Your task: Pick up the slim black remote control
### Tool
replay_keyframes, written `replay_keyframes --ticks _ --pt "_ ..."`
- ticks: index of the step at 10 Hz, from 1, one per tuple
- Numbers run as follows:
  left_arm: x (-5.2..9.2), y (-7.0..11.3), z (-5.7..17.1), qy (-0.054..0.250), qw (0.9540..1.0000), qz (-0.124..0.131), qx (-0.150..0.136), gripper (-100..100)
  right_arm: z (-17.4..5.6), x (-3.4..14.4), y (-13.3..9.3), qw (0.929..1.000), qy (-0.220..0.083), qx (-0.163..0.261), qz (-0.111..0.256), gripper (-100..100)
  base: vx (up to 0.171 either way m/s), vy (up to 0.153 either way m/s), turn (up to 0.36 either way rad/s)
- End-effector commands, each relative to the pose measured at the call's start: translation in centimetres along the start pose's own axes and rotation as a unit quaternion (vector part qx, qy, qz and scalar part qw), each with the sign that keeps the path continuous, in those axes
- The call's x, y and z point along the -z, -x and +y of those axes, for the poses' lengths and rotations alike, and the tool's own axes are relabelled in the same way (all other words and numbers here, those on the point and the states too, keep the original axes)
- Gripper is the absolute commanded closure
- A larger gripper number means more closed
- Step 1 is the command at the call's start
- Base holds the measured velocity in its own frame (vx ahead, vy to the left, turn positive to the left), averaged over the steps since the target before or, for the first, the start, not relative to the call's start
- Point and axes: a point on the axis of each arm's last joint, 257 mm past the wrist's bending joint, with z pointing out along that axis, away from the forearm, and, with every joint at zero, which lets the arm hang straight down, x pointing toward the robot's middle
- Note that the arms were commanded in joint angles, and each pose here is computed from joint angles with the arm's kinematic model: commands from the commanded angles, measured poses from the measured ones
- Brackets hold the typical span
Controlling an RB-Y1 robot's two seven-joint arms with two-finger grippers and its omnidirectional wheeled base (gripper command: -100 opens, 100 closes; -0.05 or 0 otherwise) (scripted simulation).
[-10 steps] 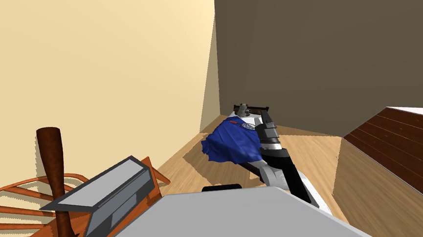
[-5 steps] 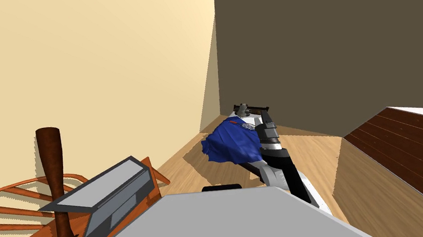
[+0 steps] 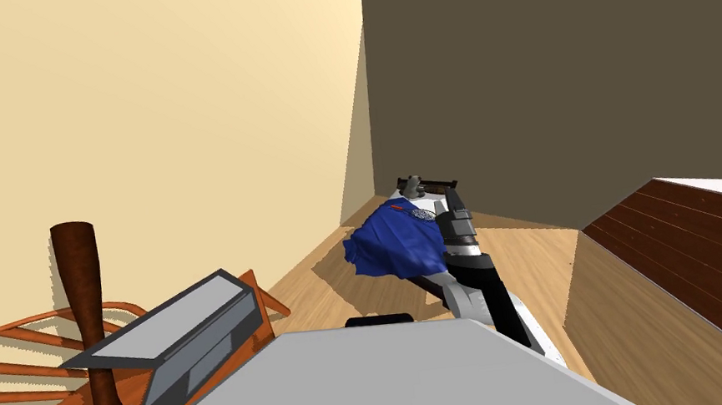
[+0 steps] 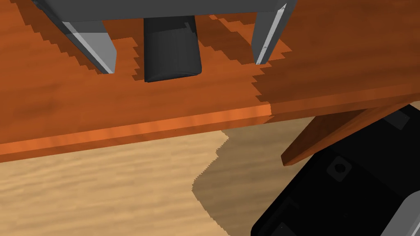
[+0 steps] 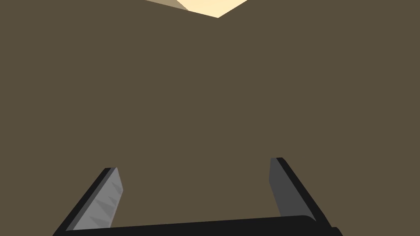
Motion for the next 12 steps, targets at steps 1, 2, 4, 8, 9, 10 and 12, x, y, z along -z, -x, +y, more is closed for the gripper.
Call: replay_keyframes --ticks 1,2,4,8,9,10,12 --pt "0.0 0.0 0.0 0.0 1.0 0.0 0.0 -100 0.0 0.0 0.0 1.0 0.0 0.0 0.0 0 0.0 0.0 0.0" --pt "0.0 0.0 0.0 0.001 1.0 0.0 0.0 100 0.0 0.0 0.0 1.0 0.0 0.0 0.0 0 0.0 0.0 0.0" --pt "0.1 0.0 0.3 0.004 1.0 -0.001 0.0 100 0.0 0.0 0.0 1.0 0.0 0.0 0.0 0 0.0 0.0 0.0" --pt "0.8 0.6 0.4 -0.005 1.0 0.001 -0.002 100 0.0 0.0 0.0 1.0 0.0 0.0 0.0 0 0.004 0.0 0.013" --pt "1.5 1.0 1.1 -0.005 1.0 0.001 -0.003 100 0.0 0.0 0.0 1.0 0.0 0.0 0.0 0 0.02 0.0 0.052" --pt "1.5 1.0 1.1 -0.005 1.0 0.001 -0.003 100 0.0 0.0 0.0 1.0 0.0 0.0 0.0 0 0.011 -0.001 0.011" --pt "1.5 0.9 1.0 -0.004 1.0 0.001 -0.004 0 0.0 0.0 0.0 1.0 0.0 0.0 0.0 0 0.0 0.0 0.0"
